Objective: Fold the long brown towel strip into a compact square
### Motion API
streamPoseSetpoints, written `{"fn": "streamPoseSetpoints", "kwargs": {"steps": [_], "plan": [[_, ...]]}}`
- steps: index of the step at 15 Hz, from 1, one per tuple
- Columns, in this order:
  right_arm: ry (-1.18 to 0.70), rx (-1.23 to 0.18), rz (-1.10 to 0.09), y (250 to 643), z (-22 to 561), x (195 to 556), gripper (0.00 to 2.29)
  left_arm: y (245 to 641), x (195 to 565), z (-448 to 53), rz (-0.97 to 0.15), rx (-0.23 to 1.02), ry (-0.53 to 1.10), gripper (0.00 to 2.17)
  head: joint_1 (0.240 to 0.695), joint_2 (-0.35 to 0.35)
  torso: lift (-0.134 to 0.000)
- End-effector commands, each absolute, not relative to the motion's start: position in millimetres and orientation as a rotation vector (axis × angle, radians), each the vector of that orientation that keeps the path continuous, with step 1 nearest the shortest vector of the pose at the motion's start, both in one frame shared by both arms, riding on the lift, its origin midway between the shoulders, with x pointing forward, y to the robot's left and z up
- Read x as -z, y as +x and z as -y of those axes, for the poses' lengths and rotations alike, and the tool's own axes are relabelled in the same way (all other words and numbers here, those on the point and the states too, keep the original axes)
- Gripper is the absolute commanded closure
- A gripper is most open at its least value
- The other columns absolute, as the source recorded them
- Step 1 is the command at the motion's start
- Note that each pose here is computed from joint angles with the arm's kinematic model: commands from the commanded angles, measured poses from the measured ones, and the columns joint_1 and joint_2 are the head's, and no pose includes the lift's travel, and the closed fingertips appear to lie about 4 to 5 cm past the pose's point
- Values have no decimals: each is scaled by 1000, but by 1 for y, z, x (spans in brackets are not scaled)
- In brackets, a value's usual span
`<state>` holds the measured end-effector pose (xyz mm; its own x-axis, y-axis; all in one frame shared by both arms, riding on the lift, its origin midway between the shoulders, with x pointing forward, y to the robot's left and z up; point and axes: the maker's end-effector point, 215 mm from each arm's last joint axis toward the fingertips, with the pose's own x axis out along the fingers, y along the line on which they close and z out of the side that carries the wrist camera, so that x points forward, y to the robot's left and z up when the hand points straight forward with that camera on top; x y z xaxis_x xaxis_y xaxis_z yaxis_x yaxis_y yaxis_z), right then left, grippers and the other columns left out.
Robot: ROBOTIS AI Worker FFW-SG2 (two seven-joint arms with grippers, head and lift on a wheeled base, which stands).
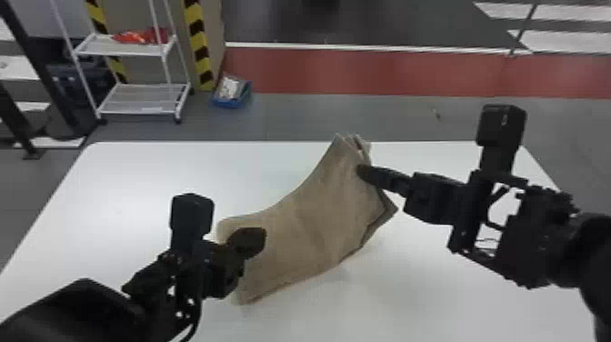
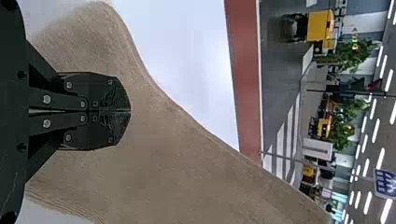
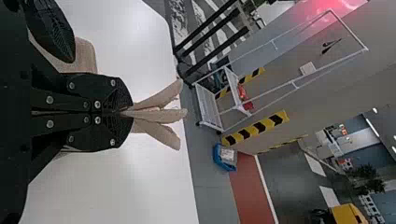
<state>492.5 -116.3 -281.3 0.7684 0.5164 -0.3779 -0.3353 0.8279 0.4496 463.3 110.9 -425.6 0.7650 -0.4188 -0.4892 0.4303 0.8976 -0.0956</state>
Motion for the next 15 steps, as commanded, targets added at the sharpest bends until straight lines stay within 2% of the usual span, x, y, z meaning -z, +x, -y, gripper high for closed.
{"fn": "streamPoseSetpoints", "kwargs": {"steps": [1,7,11,15], "plan": [[363,-471,-500,498,118,274,1288,460,445,-124,-559,438,54,1791,695,-8,-124],[362,-467,-494,499,122,272,1288,456,455,-131,-578,424,54,1791,695,8,-124],[349,-537,-516,487,81,278,1288,454,460,-122,-586,437,46,1791,695,16,-124],[322,-556,-535,493,46,292,1288,453,459,-113,-584,449,42,1791,695,58,-124]]}}
